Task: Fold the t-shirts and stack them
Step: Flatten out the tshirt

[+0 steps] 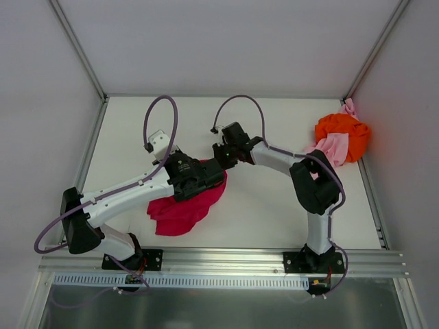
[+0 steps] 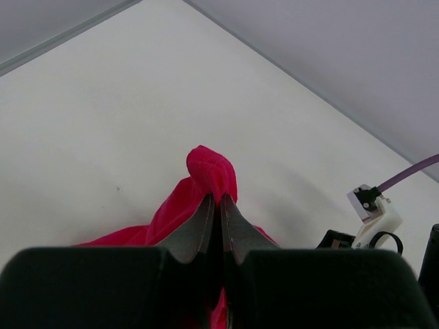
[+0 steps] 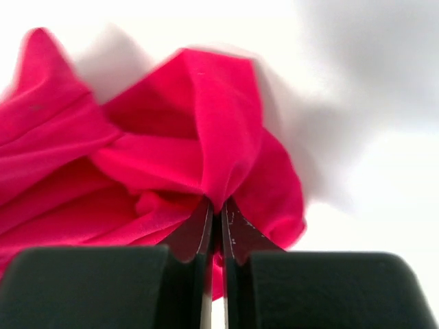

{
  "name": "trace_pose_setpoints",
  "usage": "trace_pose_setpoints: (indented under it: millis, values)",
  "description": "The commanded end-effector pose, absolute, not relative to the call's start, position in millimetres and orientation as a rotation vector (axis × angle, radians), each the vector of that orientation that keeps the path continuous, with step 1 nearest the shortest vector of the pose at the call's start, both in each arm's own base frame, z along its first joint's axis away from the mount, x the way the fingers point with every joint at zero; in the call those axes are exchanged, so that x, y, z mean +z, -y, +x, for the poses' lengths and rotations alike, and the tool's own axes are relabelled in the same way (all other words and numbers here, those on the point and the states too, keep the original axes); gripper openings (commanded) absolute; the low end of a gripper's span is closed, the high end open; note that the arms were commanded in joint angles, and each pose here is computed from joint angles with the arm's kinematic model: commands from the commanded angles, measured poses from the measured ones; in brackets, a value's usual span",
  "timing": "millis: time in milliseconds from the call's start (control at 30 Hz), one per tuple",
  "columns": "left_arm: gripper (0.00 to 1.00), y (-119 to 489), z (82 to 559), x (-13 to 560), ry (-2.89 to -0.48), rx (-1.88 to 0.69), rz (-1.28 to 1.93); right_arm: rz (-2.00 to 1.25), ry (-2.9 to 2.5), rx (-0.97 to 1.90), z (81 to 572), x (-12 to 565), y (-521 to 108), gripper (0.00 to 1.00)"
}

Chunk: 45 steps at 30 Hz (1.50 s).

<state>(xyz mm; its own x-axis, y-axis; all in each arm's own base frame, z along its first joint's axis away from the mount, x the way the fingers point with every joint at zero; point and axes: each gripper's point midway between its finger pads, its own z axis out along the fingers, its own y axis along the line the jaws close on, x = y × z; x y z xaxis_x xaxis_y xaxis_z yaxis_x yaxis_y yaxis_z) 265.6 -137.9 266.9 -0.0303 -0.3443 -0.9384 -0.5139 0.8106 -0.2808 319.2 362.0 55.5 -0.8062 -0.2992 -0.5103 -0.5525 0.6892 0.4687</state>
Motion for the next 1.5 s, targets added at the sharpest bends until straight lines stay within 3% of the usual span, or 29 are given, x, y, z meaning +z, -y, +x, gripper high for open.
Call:
trace_pose_setpoints:
  millis: [0, 167, 433, 867, 1167, 1467]
  values:
    - [0.00, 106.3, 256.8, 281.4, -1.605, 0.291, -0.577, -0.613, -2.447, 0.420, 353.5, 86.8, -307.8, 0.01]
    - [0.00, 107.8, 258.2, 278.5, -1.609, 0.300, -0.576, -0.425, -2.299, -0.019, 383.6, 143.3, -228.4, 0.01]
    - [0.00, 103.8, 258.4, 280.5, -1.597, 0.298, -0.587, -0.261, -2.047, -0.350, 378.4, 240.8, -149.1, 0.01]
    - [0.00, 98.9, 256.5, 276.1, -1.592, 0.290, -0.607, 0.006, -1.599, -0.399, 331.9, 352.9, -83.0, 0.01]
    - [0.00, 96.6, 257.9, 272.8, -1.590, 0.304, -0.612, -0.061, -1.577, -0.258, 313.0, 371.6, -99.7, 0.01]
    - [0.00, 94.2, 259.7, 269.6, -1.580, 0.307, -0.630, -0.303, -1.841, -0.097, 296.3, 302.2, -141.0, 0.06]
